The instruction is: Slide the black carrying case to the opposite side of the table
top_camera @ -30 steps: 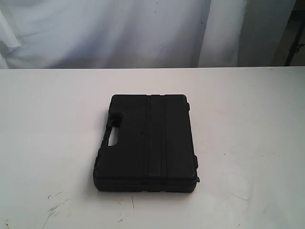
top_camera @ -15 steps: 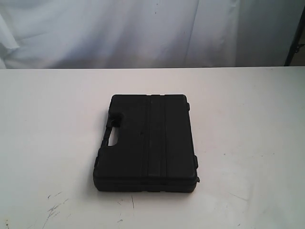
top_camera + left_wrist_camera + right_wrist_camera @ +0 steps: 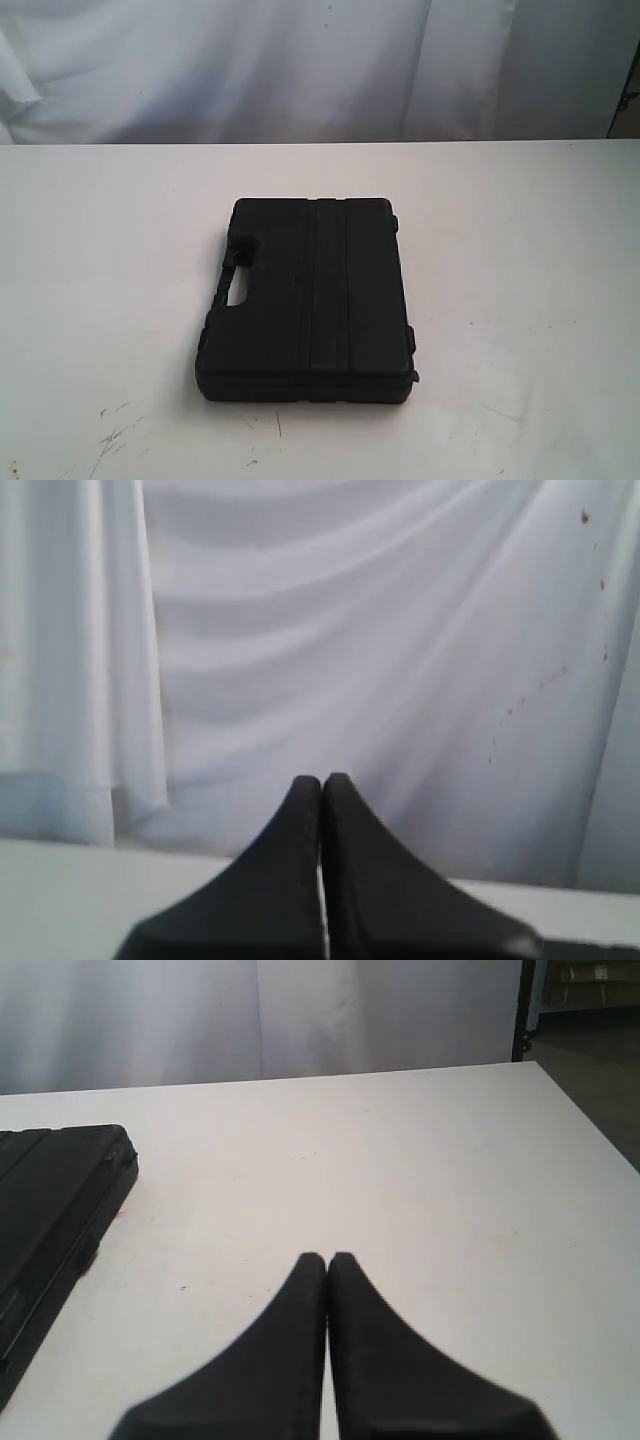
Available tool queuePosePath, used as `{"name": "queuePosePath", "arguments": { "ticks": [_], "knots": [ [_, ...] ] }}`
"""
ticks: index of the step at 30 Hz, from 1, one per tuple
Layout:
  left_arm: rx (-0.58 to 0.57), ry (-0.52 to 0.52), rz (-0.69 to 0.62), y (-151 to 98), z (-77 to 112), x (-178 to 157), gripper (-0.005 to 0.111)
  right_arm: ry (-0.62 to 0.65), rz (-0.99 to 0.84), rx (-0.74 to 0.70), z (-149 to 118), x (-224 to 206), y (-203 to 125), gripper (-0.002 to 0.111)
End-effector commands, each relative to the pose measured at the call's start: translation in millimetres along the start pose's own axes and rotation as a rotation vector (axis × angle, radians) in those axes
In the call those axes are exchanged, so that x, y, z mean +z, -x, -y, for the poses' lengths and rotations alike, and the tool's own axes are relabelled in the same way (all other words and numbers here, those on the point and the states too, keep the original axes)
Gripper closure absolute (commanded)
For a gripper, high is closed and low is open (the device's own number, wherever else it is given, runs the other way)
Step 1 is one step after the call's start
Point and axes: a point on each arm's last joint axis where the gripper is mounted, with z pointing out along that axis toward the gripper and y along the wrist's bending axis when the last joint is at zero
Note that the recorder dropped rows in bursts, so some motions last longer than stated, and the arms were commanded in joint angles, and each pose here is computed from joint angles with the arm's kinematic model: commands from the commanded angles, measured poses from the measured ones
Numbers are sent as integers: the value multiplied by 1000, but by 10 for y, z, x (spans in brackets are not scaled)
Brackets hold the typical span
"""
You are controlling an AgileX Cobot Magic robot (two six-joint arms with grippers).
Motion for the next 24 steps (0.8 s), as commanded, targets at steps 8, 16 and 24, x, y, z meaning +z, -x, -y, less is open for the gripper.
{"name": "queuePosePath", "arguments": {
  "ticks": [8, 16, 24],
  "knots": [
    [-30, -39, 255, 217, 29, -34, 107, -3, -2, -6, 4, 1, -12, 108],
    [-110, -26, 147, 669, 61, 55, 107, -3, -2, -6, 4, 1, -12, 108],
    [-121, 19, -97, 1283, 106, 526, 107, -3, -2, -6, 4, 1, -12, 108]
  ]
}}
